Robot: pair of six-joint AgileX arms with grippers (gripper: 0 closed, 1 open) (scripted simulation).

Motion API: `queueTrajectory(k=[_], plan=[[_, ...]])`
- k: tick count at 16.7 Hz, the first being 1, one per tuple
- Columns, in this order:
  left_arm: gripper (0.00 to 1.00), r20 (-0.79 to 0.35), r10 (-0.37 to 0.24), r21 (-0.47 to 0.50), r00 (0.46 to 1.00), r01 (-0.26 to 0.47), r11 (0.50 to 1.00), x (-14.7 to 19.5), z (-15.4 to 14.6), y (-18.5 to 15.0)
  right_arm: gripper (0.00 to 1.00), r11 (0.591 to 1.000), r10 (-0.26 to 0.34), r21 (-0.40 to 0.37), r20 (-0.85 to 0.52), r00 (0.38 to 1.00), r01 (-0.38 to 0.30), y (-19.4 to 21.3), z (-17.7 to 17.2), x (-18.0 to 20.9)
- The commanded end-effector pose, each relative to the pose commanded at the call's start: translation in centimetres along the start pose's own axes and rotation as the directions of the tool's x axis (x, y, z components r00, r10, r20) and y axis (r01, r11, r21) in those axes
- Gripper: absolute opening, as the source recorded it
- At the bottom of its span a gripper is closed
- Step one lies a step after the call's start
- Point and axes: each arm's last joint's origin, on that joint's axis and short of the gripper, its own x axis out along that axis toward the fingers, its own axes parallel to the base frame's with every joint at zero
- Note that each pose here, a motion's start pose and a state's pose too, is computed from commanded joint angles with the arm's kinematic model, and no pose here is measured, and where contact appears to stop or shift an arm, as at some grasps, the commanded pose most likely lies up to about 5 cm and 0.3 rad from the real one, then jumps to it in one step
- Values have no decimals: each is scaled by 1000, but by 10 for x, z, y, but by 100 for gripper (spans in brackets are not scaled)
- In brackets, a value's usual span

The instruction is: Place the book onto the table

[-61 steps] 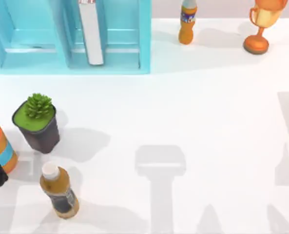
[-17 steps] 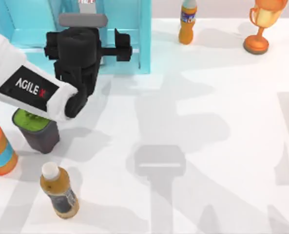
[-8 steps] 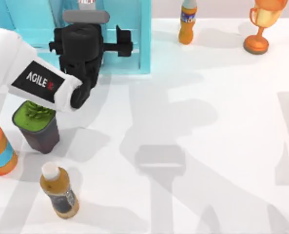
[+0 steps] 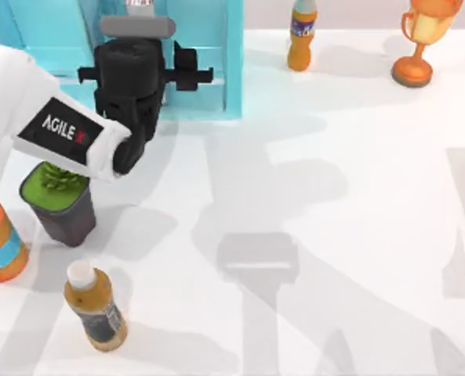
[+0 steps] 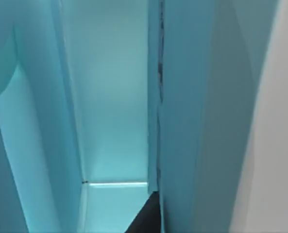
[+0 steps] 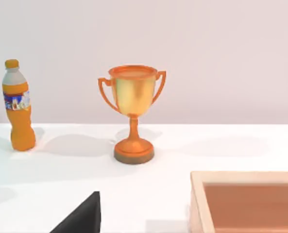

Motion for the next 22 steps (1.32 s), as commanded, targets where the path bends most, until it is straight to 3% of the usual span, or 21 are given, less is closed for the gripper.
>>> queueTrajectory(k=[6,16,22], plan=[[2,0,0,0,1000,0,1000,0,0,0,100,1000,0,0,0,1000,0,0,0,0],[0,2,-6,1,1000,6,1000,-1,1,-3,100,1000,0,0,0,1000,0,0,0,0],[0,8,-36,-29,999,37,999,-45,56,-23,100,1000,0,0,0,1000,0,0,0,0]])
